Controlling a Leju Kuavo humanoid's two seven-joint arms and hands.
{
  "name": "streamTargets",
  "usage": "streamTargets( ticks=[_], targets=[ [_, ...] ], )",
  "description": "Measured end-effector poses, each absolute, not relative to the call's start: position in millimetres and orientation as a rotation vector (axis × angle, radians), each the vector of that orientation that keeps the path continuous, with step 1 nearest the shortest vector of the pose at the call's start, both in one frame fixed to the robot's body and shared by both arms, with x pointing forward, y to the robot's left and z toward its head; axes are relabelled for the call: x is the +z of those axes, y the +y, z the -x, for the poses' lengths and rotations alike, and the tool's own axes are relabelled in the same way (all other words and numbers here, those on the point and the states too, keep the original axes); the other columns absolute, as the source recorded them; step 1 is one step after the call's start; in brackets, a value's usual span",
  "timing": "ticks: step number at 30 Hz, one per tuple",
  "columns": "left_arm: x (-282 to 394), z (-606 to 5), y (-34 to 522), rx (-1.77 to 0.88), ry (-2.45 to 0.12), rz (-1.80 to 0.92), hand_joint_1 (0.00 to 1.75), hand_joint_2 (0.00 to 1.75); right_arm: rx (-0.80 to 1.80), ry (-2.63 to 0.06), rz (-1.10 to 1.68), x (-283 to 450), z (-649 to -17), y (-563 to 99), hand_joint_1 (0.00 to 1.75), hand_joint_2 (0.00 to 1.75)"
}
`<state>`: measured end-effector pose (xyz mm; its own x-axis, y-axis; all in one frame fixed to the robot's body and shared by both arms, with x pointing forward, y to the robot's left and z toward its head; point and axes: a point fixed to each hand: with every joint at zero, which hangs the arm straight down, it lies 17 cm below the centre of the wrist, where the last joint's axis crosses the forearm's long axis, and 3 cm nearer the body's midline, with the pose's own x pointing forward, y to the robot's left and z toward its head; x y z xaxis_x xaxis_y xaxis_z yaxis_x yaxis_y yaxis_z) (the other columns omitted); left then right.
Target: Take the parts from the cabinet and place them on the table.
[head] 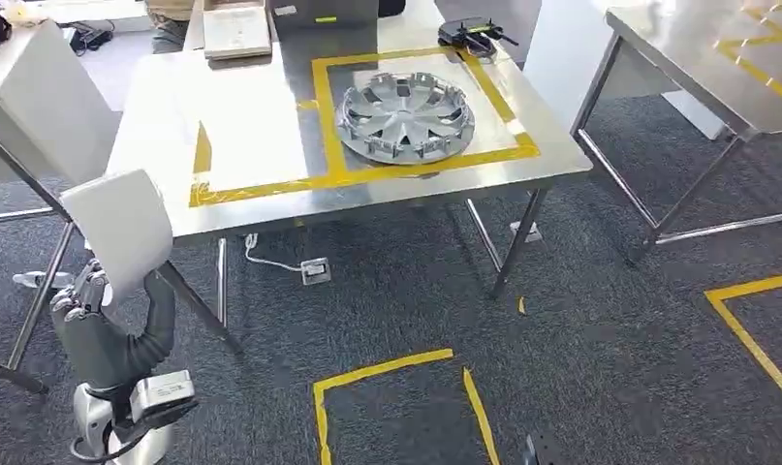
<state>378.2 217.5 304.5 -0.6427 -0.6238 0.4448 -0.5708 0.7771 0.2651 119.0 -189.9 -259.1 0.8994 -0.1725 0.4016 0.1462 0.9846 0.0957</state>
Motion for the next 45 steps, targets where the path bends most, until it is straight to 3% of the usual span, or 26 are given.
streamTargets(
  ticks=[45],
  targets=[
    [300.4, -356.7, 230.3, -0.124, -2.427, -0.936, 1.75, 1.75, -0.145, -0.395, -0.059, -262.3, -109.8, -194.0, 0.00, 0.00]
  ],
)
